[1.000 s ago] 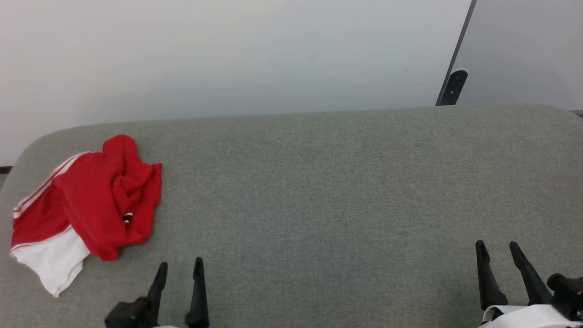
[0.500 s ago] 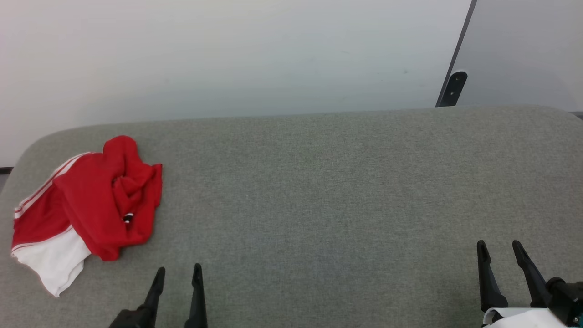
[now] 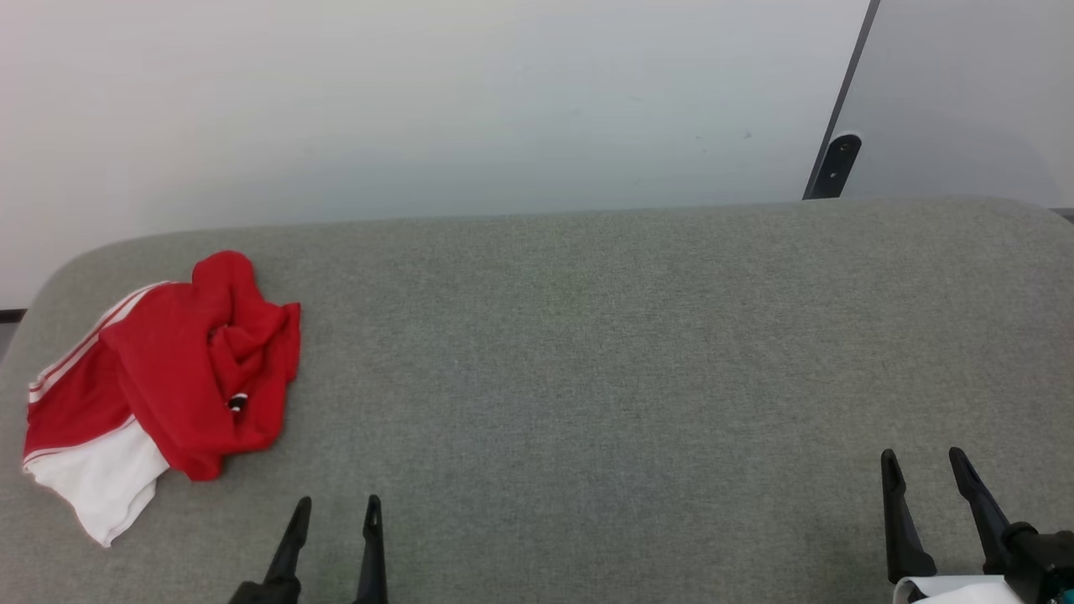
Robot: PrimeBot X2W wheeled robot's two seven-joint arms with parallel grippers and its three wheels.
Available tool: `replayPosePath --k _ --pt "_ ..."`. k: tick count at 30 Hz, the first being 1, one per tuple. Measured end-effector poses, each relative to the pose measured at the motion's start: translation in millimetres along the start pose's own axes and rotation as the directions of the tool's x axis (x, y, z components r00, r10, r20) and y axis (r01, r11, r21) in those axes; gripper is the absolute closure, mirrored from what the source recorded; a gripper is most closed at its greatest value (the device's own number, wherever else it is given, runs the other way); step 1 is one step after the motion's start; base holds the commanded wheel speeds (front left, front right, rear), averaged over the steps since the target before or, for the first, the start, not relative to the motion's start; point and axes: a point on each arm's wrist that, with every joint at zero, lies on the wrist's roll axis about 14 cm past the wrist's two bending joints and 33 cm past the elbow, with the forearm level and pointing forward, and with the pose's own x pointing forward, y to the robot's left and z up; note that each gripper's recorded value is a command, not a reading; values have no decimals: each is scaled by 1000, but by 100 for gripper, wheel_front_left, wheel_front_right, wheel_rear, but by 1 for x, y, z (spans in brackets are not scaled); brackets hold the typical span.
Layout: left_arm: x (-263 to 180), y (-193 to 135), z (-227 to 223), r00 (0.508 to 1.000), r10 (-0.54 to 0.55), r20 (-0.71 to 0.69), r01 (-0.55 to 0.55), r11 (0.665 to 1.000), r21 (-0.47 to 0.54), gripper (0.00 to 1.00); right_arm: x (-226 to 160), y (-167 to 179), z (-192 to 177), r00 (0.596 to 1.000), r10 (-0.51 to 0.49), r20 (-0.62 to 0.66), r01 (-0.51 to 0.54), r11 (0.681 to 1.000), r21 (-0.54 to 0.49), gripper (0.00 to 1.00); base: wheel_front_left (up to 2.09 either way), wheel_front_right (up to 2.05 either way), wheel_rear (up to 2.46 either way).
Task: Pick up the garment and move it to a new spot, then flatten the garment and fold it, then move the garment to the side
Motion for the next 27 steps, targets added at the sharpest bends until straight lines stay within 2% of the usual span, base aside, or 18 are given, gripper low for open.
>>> replayPosePath --k 18,27 --pt "-3 3 -3 1000 3 -6 -3 1000 15 0 1 4 0 1000 11 12 -10 1000 -11 0 0 0 0" --pt "-12 26 -4 996 88 -9 -88 996 -8 0 14 47 -8 990 140 -6 -140 990 9 0 0 0 0"
